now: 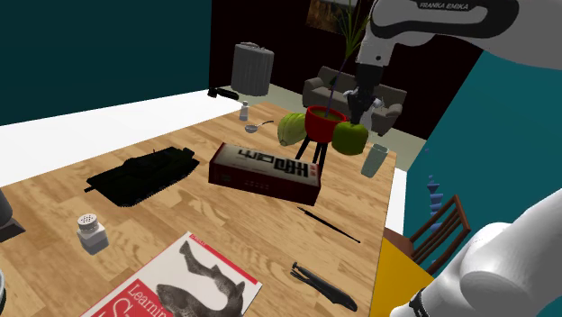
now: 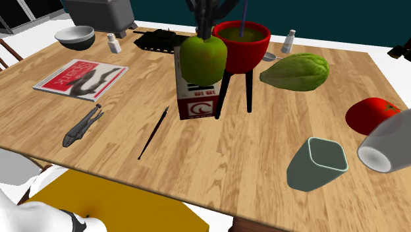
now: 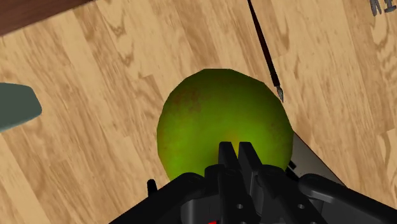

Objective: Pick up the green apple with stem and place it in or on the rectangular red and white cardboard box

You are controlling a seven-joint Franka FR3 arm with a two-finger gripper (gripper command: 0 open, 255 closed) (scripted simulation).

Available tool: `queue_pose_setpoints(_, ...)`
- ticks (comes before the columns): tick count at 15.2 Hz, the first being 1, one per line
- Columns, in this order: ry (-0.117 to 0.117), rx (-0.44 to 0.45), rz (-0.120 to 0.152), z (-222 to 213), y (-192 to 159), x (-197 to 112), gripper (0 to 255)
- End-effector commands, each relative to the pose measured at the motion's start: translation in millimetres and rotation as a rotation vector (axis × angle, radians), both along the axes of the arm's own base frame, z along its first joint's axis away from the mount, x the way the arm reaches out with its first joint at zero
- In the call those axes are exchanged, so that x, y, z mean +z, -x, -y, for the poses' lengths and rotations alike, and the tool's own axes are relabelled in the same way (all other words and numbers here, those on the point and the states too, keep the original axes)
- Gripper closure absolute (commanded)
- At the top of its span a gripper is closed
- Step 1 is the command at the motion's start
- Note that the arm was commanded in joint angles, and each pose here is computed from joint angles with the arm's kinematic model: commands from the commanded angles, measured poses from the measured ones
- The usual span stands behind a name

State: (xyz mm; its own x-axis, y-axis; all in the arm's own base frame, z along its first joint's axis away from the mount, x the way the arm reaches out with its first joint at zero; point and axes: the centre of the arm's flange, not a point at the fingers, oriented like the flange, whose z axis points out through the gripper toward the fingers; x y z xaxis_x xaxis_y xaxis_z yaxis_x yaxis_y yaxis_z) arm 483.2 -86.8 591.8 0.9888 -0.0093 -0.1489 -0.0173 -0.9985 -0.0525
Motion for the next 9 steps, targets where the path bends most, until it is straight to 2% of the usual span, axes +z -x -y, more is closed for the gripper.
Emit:
queue_pose_setpoints(1, 0.000, -0.001, 0.000, -21, -17, 5, 255)
queue_pose_setpoints(9, 0.000, -0.001, 0.000, -99, -85, 25, 255)
